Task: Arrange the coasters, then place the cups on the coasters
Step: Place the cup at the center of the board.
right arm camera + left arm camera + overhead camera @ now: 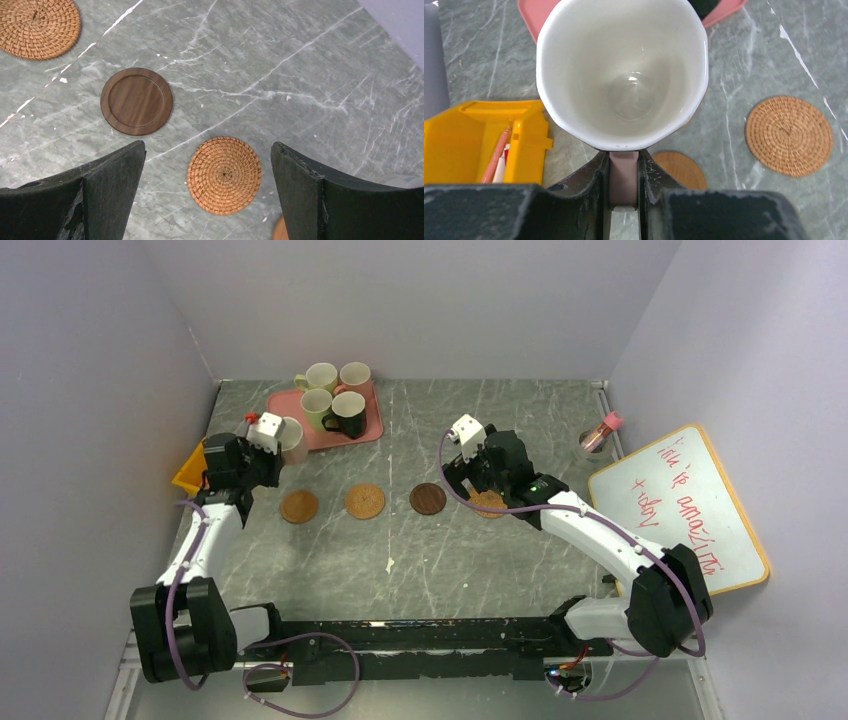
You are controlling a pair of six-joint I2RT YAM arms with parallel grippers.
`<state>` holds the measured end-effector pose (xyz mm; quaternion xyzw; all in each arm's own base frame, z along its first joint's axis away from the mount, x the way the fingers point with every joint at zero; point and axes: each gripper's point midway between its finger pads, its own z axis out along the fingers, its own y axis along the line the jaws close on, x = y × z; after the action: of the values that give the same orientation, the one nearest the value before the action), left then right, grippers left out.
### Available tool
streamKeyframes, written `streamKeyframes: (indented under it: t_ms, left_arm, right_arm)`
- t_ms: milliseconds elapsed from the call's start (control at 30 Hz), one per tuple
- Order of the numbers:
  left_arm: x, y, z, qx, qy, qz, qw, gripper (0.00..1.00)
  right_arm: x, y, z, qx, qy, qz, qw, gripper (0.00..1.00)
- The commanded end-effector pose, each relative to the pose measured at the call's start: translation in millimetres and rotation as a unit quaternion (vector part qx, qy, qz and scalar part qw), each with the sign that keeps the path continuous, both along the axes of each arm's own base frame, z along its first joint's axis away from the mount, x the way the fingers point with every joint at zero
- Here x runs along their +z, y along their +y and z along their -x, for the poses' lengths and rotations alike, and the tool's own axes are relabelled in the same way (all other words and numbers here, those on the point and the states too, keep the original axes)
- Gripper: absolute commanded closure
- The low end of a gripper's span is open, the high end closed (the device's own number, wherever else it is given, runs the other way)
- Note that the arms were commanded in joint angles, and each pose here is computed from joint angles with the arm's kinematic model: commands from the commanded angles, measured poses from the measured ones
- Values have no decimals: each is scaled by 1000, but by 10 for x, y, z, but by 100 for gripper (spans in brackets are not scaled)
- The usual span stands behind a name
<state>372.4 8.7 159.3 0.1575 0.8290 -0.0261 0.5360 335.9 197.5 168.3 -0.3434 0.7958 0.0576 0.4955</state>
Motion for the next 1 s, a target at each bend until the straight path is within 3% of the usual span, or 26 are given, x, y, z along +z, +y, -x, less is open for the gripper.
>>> streamKeyframes:
  t_ms: [0, 367, 967]
  left_arm:
    - [275, -60, 50, -41, -55, -27, 997, 95]
    - [11, -44, 265, -62, -15, -40, 997, 95]
    - [-216, -83, 561, -99, -11, -48, 994, 95]
  right_arm:
    - [136, 28, -1, 8, -16, -12, 1000, 0]
    - [116, 26, -6, 8, -16, -9, 1000, 0]
    - [90, 23, -15, 8, -14, -6, 1000, 0]
